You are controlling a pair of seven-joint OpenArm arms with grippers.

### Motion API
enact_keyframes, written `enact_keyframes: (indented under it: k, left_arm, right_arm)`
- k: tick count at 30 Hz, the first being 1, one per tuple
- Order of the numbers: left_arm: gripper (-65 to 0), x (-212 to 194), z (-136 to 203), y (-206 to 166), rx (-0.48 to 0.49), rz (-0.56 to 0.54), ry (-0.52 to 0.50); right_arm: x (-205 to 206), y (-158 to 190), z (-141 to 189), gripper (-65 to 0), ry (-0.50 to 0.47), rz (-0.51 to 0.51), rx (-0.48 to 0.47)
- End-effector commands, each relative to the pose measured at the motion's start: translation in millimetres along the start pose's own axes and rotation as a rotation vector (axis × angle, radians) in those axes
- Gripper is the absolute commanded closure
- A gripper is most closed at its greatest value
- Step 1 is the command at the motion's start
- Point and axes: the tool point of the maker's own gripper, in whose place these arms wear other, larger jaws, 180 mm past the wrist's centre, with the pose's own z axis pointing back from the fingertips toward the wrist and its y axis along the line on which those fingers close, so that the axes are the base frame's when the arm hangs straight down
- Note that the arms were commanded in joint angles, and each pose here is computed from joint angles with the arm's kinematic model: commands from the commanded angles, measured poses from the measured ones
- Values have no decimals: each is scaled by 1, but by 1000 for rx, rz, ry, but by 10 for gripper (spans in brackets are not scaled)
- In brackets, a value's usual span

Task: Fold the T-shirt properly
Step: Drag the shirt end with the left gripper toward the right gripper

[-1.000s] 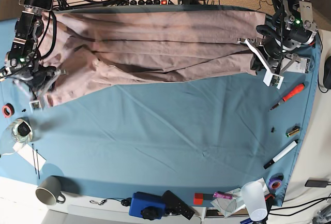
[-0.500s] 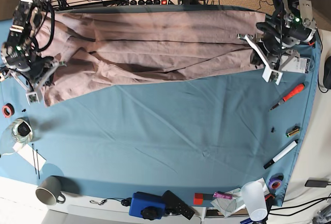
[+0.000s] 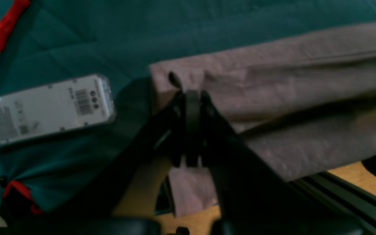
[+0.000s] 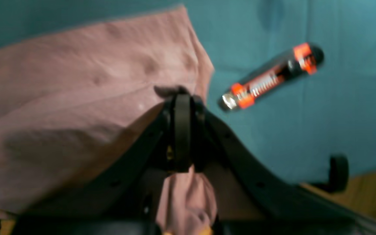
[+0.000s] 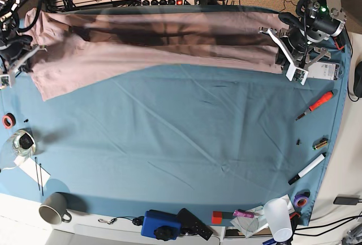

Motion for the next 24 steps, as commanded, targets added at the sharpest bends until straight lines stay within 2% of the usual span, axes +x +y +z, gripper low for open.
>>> enact_keyframes:
  k: [1, 14, 16, 19, 24]
  left_arm:
    - [0, 8, 4, 2, 8, -14, -30]
    - [0, -11, 5, 1, 16, -15, 28]
    - [0, -11, 6, 6, 43, -29, 25]
    - [0, -10, 6, 14, 89, -44, 19]
    - [0, -13, 6, 15, 91, -46, 31]
  right_arm:
    - [9, -11, 7, 0, -25, 15, -35]
    - [-11, -13, 7, 0, 49, 17, -50]
    - [-17, -15, 6, 0, 67, 12, -69]
    - [-32, -16, -1, 0, 108, -20, -66]
    - [-56, -20, -17, 0, 157, -86, -40]
